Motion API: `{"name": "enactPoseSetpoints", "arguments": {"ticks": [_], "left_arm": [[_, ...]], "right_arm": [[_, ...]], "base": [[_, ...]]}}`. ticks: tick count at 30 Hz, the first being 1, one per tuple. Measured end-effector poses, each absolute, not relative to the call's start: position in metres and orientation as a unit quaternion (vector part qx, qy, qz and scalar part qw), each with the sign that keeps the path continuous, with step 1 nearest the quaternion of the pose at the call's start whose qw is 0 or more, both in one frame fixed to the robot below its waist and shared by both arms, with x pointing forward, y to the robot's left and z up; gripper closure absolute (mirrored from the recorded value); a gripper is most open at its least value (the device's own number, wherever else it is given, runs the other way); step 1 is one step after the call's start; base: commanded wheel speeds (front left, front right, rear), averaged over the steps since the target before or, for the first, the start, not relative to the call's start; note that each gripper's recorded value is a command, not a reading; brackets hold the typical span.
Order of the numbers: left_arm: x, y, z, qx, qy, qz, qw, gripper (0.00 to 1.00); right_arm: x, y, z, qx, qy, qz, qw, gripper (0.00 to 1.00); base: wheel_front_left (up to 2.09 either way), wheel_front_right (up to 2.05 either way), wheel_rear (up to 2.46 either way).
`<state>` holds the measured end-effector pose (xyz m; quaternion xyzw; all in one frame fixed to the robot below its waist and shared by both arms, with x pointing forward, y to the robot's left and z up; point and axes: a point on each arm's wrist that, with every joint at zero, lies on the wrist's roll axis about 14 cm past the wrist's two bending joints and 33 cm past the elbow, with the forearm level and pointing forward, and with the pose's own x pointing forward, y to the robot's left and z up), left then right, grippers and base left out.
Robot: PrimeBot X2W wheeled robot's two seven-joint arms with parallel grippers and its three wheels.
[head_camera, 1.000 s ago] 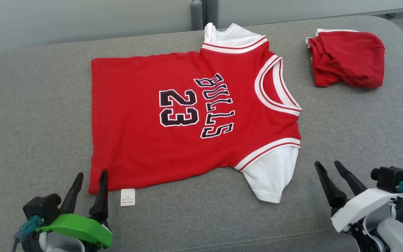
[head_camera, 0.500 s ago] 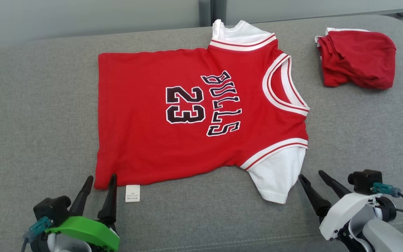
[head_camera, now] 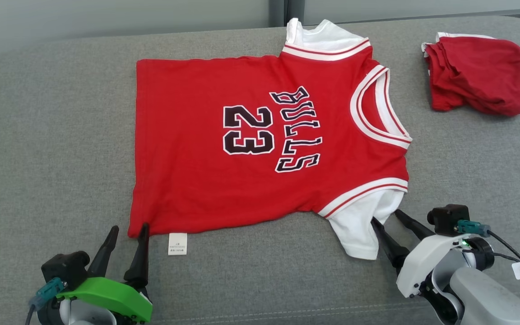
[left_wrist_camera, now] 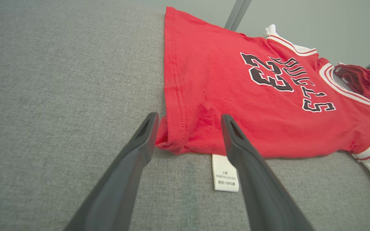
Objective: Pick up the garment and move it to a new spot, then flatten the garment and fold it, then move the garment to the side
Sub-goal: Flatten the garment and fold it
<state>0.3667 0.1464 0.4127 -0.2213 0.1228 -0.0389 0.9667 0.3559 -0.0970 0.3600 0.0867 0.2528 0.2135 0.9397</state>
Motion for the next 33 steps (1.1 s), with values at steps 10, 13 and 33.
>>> {"name": "enactPoseSetpoints", "arguments": {"ticks": [10,13,33], "left_arm": [[0.362,0.141,0.403,-0.232,0.139,-0.041,0.962,0.00],[0.362,0.136,0.401,-0.241,0.144,-0.040,0.959,0.00],[0.372,0.141,0.378,-0.238,0.195,-0.033,0.951,1.00]], "right_arm": [[0.360,-0.086,0.358,0.107,0.256,0.214,0.937,0.57],[0.359,-0.087,0.357,0.106,0.257,0.213,0.937,0.76],[0.368,-0.086,0.367,0.110,0.237,0.210,0.942,1.00]], "base": [[0.00,0.00,0.00],[0.00,0.00,0.00],[0.00,0.00,0.00]]}}
